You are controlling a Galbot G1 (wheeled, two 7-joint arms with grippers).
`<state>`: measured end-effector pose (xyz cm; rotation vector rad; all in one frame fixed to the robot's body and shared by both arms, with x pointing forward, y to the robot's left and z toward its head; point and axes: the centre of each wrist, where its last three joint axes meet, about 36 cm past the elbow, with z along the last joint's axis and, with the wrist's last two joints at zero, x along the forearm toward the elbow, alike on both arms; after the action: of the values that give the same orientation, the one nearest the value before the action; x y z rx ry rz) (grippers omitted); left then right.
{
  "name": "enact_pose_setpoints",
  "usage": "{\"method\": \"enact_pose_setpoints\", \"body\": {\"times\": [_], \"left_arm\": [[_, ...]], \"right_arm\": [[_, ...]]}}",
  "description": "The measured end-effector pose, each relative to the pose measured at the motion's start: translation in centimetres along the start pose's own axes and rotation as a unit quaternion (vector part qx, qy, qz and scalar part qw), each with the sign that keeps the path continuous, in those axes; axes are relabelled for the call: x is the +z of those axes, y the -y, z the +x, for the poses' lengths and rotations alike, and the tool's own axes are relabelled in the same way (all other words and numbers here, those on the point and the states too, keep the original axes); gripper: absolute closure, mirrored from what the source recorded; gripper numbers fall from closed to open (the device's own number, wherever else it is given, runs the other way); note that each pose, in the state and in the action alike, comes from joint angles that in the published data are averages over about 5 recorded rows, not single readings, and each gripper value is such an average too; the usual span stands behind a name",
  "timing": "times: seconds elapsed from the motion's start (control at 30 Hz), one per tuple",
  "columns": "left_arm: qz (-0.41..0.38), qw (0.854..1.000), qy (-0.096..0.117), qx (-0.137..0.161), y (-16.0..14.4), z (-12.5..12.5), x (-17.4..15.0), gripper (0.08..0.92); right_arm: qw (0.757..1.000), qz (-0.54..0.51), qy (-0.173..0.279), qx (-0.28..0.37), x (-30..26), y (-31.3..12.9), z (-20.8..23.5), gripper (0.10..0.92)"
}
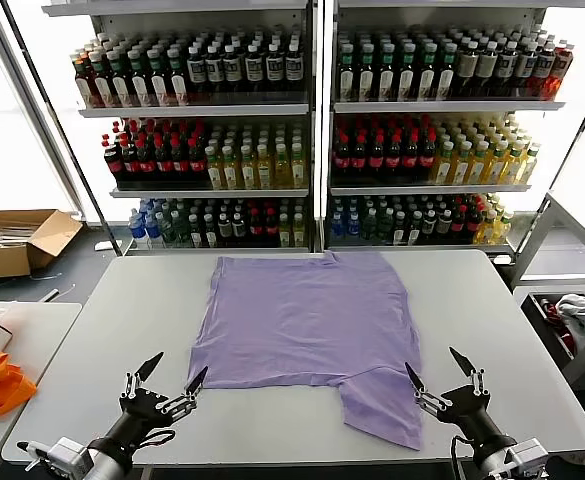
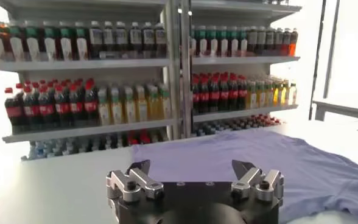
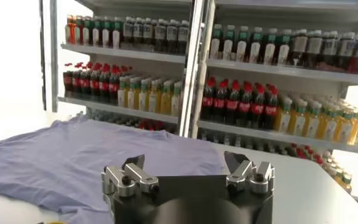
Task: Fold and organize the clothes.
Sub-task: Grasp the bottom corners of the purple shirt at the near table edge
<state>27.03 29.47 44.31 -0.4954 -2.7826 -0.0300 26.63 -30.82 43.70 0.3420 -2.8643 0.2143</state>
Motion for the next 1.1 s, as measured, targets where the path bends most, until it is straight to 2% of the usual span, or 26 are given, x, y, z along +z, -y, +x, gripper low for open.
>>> {"method": "enact_pose_setpoints", "body": {"times": [0.07,0.27,0.4,0.63,1.0,1.1], "left_arm": [[0.001,1.000,-0.010,0.002,-0.1,-0.3,0.2,0.177],[0.009,0.998,-0.065,0.004,-1.1,-1.7,0.9,0.177],[0.021,0.996,-0.085,-0.004,-2.3,-2.7,1.2,0.177],[0.044,0.994,-0.101,-0.016,-4.2,-4.4,1.7,0.176],[0.075,0.991,-0.109,-0.019,-5.2,-6.1,2.5,0.177],[0.082,0.990,-0.109,-0.017,-5.3,-6.4,2.7,0.187]], "right_arm": [[1.000,-0.001,-0.010,0.000,0.0,-0.1,0.1,0.200],[0.998,-0.009,-0.060,-0.003,-0.1,-1.4,0.7,0.200],[0.996,-0.017,-0.086,-0.008,0.2,-2.4,1.1,0.200],[0.992,-0.031,-0.121,-0.015,1.1,-4.0,1.6,0.200],[0.987,-0.039,-0.155,-0.016,2.2,-5.2,1.9,0.200],[0.986,-0.042,-0.160,-0.016,2.5,-5.5,2.0,0.231]]}}
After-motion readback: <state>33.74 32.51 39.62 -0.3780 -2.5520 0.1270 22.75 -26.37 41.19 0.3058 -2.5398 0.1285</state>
